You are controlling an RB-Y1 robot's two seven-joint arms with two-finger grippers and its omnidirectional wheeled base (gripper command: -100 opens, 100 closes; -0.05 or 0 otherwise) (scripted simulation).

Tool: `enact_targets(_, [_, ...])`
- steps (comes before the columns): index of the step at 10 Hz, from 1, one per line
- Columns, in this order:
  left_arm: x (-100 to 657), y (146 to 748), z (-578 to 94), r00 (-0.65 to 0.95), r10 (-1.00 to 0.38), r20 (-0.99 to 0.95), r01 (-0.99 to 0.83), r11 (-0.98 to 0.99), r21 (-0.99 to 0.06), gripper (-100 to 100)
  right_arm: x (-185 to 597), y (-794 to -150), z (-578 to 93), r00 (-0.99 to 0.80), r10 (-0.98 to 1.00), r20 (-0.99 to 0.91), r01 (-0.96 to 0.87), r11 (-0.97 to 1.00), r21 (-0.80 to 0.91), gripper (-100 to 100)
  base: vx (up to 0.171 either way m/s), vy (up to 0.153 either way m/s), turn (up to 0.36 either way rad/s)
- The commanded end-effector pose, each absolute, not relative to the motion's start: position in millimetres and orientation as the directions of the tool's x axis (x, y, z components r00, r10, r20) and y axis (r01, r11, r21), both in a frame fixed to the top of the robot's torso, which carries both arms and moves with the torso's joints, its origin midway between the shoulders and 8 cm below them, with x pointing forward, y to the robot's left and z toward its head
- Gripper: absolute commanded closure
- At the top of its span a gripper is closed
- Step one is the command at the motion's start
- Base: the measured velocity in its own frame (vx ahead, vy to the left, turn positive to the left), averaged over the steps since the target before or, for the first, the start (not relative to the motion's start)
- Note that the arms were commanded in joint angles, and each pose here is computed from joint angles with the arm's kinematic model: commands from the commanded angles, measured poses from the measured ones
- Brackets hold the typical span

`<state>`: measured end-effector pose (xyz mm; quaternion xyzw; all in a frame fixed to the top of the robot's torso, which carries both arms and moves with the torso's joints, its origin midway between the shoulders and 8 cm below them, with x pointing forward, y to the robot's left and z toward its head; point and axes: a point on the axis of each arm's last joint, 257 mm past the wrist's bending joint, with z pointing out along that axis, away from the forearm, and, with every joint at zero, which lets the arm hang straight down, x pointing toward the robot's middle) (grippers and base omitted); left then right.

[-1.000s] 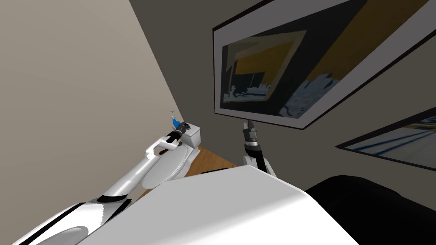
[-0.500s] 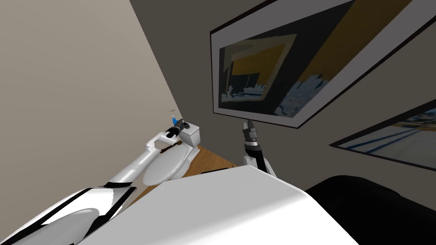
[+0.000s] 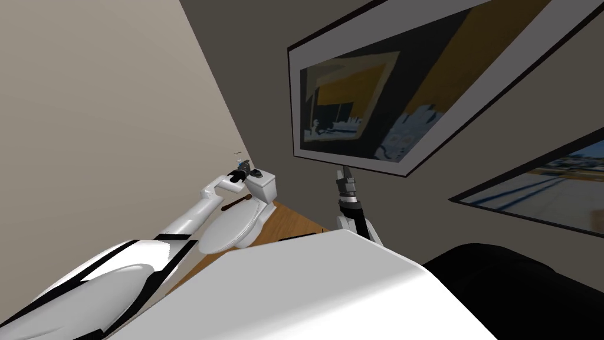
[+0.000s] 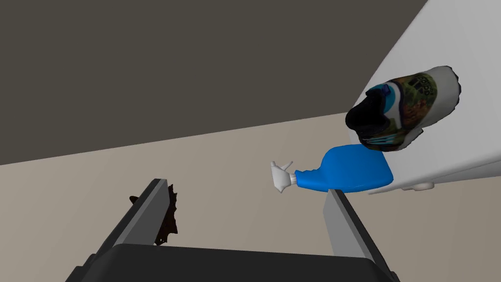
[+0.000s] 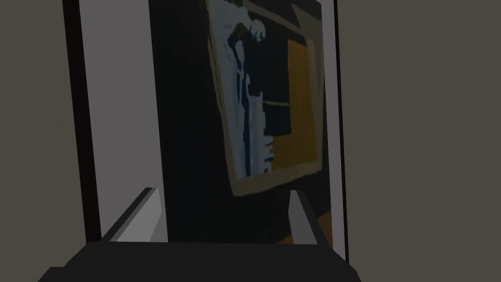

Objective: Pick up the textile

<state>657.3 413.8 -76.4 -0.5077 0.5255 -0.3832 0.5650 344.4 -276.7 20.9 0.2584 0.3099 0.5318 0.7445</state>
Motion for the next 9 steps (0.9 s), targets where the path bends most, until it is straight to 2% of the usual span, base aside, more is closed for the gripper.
enact_targets(1, [664, 438, -59, 0.203, -0.958, -0.201, -0.106, 0.183, -0.977, -100, 344, -277, 21, 0.242, 0.952, -0.187, -0.632, 0.301, 0.714, 0, -0.050, -0.062, 0.021])
enact_targets(9, [686, 483, -14, 0.315, -0.935, -0.162, -0.107, 0.134, -0.985, -100, 344, -277, 21, 0.242, 0.952, -0.187, -0.632, 0.301, 0.714, 0, -0.010, -0.013, 0.008])
